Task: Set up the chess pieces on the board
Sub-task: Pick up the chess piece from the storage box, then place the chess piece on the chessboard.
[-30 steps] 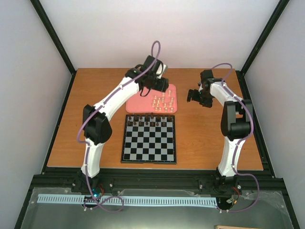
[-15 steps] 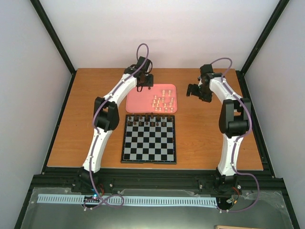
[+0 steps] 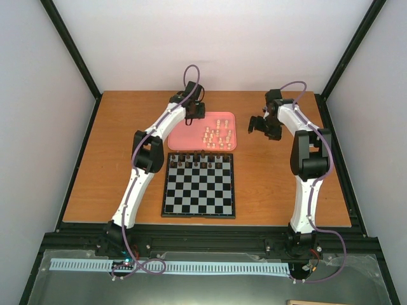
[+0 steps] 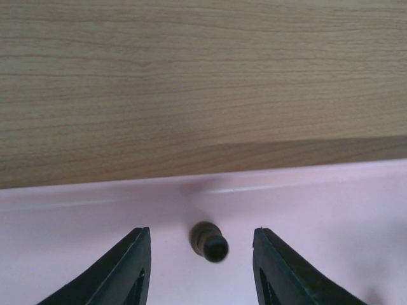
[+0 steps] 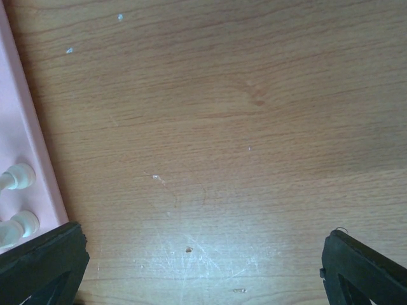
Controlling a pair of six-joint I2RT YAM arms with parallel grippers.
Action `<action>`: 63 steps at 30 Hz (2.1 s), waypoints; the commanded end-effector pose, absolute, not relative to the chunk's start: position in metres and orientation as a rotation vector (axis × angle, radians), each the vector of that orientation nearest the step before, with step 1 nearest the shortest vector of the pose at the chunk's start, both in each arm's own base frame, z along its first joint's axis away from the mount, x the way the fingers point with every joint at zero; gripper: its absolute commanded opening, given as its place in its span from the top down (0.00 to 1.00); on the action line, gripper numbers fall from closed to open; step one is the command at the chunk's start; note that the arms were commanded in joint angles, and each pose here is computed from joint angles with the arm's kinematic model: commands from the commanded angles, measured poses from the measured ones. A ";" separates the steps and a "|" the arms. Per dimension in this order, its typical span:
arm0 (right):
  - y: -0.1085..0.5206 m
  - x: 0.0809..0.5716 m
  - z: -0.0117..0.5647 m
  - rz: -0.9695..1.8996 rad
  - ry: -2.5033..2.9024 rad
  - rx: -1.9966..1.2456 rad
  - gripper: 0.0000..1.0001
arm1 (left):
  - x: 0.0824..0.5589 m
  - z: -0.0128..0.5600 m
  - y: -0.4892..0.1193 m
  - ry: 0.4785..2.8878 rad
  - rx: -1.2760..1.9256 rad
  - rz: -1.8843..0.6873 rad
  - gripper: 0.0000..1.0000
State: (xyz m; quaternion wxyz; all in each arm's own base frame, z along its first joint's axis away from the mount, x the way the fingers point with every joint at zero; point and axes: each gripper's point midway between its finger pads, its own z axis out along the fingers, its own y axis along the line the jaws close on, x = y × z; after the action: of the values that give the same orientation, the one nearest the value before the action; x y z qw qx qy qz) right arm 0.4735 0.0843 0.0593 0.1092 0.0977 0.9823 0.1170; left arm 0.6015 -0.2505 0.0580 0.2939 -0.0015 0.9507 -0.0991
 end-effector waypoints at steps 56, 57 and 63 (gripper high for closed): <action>0.090 0.477 0.069 0.427 2.803 0.322 0.00 | 0.439 0.193 -0.304 2.427 0.527 -0.539 0.99; 0.089 0.476 0.068 0.419 2.805 0.320 0.00 | 0.427 0.193 -0.314 2.426 0.575 -0.554 0.99; 0.087 0.476 0.069 0.417 2.785 0.330 0.00 | 0.372 0.186 -0.352 2.422 0.753 -0.581 0.99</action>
State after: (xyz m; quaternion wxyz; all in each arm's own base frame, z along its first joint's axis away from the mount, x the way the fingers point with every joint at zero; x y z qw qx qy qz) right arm 0.4720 0.0908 0.0527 0.1241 0.1084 0.9760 0.1423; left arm 0.3961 -0.3390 0.1779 0.2658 0.2365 0.9119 -0.2044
